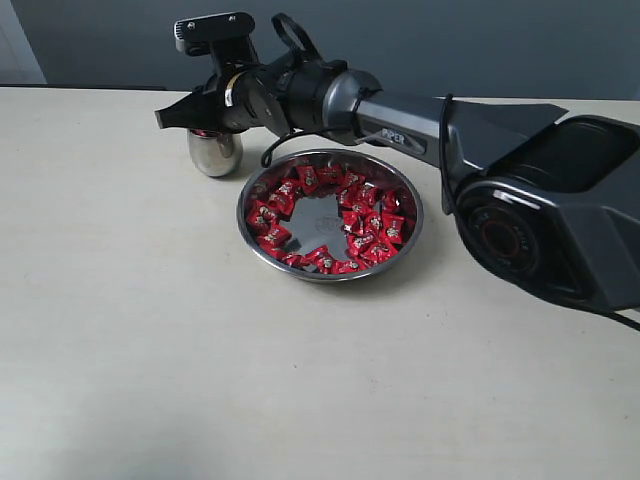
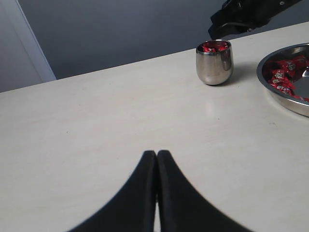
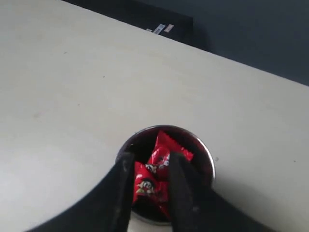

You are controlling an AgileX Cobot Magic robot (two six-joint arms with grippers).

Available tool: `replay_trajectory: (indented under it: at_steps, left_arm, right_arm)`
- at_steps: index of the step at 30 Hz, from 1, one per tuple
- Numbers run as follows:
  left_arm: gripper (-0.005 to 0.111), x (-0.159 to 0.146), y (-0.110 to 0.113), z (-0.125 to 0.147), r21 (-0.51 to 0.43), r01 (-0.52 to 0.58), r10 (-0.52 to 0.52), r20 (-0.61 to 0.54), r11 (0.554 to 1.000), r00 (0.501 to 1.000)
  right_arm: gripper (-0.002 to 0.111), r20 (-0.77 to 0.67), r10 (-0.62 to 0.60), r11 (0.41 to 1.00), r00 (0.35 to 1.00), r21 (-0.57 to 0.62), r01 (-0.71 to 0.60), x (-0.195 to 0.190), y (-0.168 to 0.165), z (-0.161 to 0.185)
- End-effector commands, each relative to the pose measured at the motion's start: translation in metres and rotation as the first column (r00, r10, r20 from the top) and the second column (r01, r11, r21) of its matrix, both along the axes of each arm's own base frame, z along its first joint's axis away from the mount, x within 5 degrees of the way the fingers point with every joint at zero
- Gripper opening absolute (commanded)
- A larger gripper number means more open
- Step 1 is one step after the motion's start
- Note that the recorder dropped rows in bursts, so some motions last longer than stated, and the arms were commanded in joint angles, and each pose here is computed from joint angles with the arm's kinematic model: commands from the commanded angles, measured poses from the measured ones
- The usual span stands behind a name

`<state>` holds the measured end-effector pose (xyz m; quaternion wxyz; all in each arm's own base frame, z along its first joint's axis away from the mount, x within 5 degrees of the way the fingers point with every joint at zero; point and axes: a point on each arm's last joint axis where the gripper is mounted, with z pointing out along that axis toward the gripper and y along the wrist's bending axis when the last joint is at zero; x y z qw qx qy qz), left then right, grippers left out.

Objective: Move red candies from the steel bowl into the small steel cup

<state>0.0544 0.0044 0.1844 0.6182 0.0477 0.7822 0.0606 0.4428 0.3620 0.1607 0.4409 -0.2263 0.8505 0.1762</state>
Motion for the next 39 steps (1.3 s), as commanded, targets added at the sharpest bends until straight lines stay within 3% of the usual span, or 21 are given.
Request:
replay_trajectory:
  at_steps: [1,6,12,16,20,28,32,39]
  left_arm:
    - [0.000,0.000,0.000,0.001,-0.003,0.000,0.000,0.012,1.000,1.000]
    - [0.000,0.000,0.000,0.001,-0.003,0.000,0.000,0.012,1.000,1.000]
    - [0.000,0.000,0.000,0.001,-0.003,0.000,0.000,0.012,1.000,1.000]
    - [0.000,0.000,0.000,0.001,-0.003,0.000,0.000,0.012,1.000,1.000]
    - [0.000,0.000,0.000,0.001,-0.003,0.000,0.000,0.012,1.000,1.000]
    - [0.000,0.000,0.000,0.001,-0.003,0.000,0.000,0.012,1.000,1.000]
    - [0.000,0.000,0.000,0.001,-0.003,0.000,0.000,0.012,1.000,1.000]
    - [0.000,0.000,0.000,0.001,-0.003,0.000,0.000,0.012,1.000,1.000]
  right_arm:
    - [0.026,-0.012,-0.017,0.999,1.000,-0.037,0.017,-0.003,-0.009,0.031]
    - [0.026,-0.148,-0.073,0.977,0.986,-0.211,0.040,-0.016,-0.026,0.042]
    - [0.026,-0.186,-0.133,0.911,0.974,-0.410,0.046,-0.020,-0.042,0.034]
    - [0.026,-0.221,-0.168,0.878,0.961,-0.476,0.044,-0.022,-0.047,0.027]
    - [0.026,-0.285,-0.192,0.858,0.939,-0.513,0.019,-0.027,-0.050,0.017]
    - [0.029,-0.539,-0.121,0.829,0.834,-0.517,-0.214,-0.051,-0.050,0.004]
    - [0.040,-0.545,-0.109,0.830,0.831,-0.510,-0.226,-0.052,-0.049,0.004]
    - [0.040,-0.564,-0.102,0.844,0.819,-0.485,-0.229,-0.054,-0.047,0.004]
